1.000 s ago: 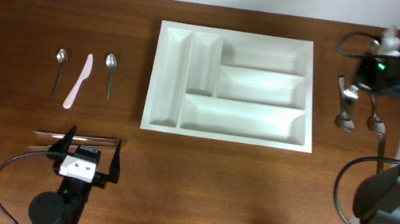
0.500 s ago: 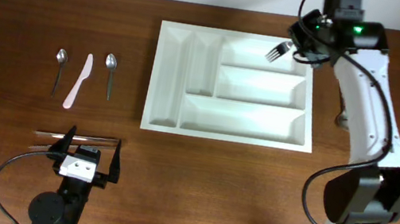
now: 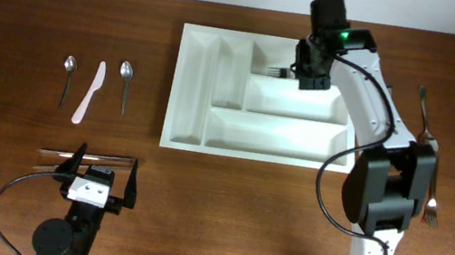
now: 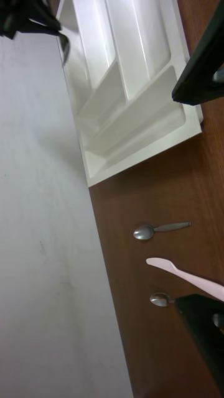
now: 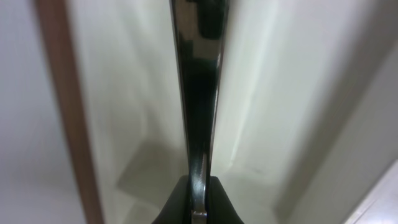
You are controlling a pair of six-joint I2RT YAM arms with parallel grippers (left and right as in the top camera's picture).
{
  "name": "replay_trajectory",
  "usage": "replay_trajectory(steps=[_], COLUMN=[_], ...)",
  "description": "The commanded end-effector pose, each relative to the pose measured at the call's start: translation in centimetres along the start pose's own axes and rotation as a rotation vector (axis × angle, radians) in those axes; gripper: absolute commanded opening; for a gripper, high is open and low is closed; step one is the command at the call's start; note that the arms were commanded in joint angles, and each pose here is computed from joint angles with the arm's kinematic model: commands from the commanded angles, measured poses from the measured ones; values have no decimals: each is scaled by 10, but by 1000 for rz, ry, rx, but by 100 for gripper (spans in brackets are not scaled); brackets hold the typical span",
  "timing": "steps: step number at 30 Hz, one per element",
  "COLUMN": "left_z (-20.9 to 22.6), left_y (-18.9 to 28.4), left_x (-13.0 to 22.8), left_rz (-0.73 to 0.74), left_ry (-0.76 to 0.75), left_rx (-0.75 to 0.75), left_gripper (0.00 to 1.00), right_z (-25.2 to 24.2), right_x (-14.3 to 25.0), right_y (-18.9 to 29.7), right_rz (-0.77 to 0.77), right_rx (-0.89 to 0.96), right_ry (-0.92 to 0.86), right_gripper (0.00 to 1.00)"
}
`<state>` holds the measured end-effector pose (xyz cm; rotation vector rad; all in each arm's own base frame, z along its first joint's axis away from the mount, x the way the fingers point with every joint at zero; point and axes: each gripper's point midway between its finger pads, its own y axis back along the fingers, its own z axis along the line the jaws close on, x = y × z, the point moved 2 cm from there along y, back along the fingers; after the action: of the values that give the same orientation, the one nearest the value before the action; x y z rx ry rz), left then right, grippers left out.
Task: Pack container
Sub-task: 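Lift the fork and carry it over the tray's upper-right compartment, then lower the fork into the compartment and open the right gripper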
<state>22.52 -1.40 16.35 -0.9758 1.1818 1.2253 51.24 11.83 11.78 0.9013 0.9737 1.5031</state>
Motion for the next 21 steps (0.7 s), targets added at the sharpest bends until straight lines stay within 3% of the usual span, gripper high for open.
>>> replay_trajectory(steps=[1, 11, 18, 21], left_z=[2, 2, 2, 2], left_y=[0, 0, 0, 0], left_x=[2, 2, 1, 2], left_rz=[2, 2, 2, 2], left_ry=[-12, -12, -12, -12], left_rx=[-14, -14, -14, -14], left_gripper=[99, 99, 99, 99], right_z=[-3, -14, -33, -36], right_x=[7, 6, -6, -14], right_y=[-1, -5, -2, -1], right_rz=[1, -10, -96, -135], right_rx=[17, 67, 141, 153], right_ry=[-116, -289, -271, -170], right_gripper=[5, 8, 10, 11])
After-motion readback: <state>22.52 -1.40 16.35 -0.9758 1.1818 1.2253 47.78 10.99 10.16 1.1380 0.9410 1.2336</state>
